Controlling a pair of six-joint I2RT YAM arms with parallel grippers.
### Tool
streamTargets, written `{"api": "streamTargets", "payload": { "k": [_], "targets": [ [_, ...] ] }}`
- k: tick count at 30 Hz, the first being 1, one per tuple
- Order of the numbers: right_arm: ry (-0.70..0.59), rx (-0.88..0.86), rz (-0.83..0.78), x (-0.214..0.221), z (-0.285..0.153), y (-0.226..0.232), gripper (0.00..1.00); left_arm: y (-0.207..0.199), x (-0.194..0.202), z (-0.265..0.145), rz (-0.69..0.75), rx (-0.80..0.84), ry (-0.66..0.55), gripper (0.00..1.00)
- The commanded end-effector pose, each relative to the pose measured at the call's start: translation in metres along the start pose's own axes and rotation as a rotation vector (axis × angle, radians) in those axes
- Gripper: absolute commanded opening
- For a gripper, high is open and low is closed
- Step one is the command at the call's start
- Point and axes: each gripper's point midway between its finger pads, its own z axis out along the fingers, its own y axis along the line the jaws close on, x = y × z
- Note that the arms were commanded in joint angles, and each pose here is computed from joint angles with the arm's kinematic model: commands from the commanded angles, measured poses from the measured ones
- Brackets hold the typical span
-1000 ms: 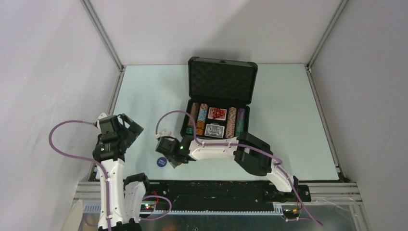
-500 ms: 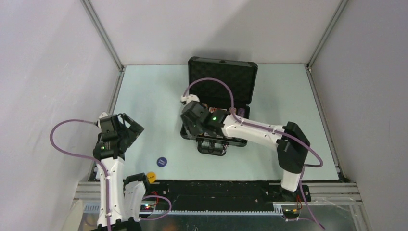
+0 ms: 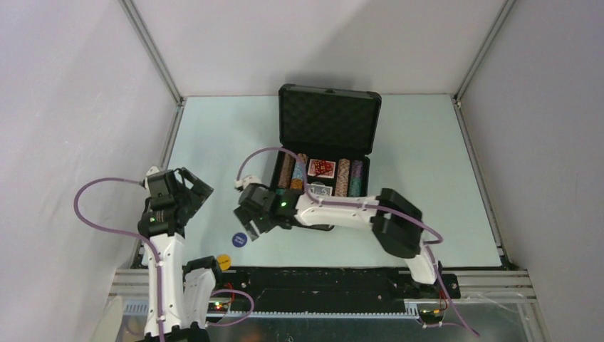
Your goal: Pack up texas hold em set
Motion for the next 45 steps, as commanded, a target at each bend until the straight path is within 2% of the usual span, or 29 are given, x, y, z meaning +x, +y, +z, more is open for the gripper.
{"api": "streamTargets", "payload": {
  "k": [1,4,8,17,22,28,38,45],
  "targets": [
    [0.013,-0.030,0.021,-0.009,0.019,0.041,0.82,-0.013,-0.020,-0.017,-0.012,0.058,-0.089,0.98],
    [0.053,-0.007,0.052,0.003,0.042,0.047,0.83,-0.013,-0.035,-0.032,-0.013,0.048,-0.152,0.98],
    [0.023,0.013,0.083,-0.004,0.053,0.060,0.85,-0.010,-0.048,-0.046,-0.011,0.024,-0.212,0.98],
    [0.019,0.084,0.044,-0.002,0.081,0.065,0.88,-0.011,-0.046,-0.046,0.001,0.032,-0.204,0.98],
    [0.019,0.102,0.006,0.002,0.092,0.070,0.86,-0.010,-0.048,-0.049,0.006,0.032,-0.216,0.98],
    [0.070,0.166,-0.057,0.024,0.109,0.059,0.76,-0.010,-0.047,-0.047,0.008,0.032,-0.210,0.98],
    [0.213,0.296,-0.174,0.075,0.107,0.019,0.58,-0.010,-0.041,-0.040,0.015,0.028,-0.177,0.98],
    [0.244,0.360,-0.134,0.092,0.087,-0.012,0.46,-0.009,-0.039,-0.037,0.014,0.021,-0.165,0.98]
  ]
}}
